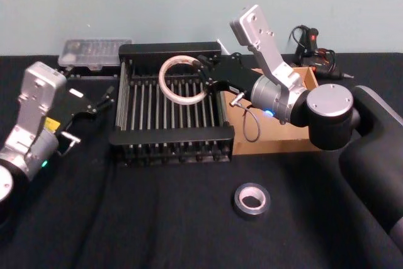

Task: Pick up the white tape and place it into the black box , Pick up the silver tape and place it into the brown box.

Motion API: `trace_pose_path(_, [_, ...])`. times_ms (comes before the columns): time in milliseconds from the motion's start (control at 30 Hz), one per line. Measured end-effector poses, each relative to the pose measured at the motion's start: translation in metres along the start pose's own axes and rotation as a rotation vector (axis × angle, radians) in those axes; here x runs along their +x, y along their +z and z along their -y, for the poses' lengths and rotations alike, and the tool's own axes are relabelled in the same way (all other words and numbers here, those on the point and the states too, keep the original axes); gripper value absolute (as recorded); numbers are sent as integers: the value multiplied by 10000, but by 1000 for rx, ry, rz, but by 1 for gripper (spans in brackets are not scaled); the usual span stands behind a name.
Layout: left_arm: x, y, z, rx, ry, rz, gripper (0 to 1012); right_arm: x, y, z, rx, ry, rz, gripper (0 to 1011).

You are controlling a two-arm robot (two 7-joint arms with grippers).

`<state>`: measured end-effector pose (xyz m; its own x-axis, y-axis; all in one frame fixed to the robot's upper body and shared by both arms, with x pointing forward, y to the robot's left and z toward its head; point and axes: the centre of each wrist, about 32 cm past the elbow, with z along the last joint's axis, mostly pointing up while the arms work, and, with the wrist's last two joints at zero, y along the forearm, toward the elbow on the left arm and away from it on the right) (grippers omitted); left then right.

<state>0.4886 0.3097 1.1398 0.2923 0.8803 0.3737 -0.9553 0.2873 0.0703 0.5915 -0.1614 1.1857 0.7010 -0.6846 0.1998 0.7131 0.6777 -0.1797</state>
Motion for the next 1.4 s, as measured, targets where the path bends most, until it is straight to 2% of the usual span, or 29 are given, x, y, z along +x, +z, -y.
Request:
trace_pose_path(533, [0,0,0,0,0,0,1001,-1,-2,4,1,0,-1,94])
trace_pose_path(633, [0,0,0,0,0,0,1001,-1,-2,4,1,0,-1,124])
trace_pose_path(733, [0,0,0,0,0,0,1001,-1,-2,4,1,0,-2,228])
trace_pose_path(833, [0,0,0,0,0,0,1001,-1,-2,4,1,0,-2,286])
trace_pose_path(933, [0,0,0,0,0,0,1001,-1,-2,4,1,0,-2,427])
trace_pose_path(1167, [0,0,0,0,0,0,1001,-1,-2,4,1,0,-2,602])
trace_pose_path(1200, [0,0,0,0,0,0,1001,-1,-2,4,1,0,-2,670])
trace_pose_path(1233, [0,0,0,0,0,0,1001,-1,-2,4,1,0,-2,670])
trace_pose_path(1300, [0,0,0,0,0,0,1001,-1,-2,4,1,0,-2,765])
trace_pose_path(1400, [0,0,0,0,0,0,1001,-1,-2,4,1,0,-2,823])
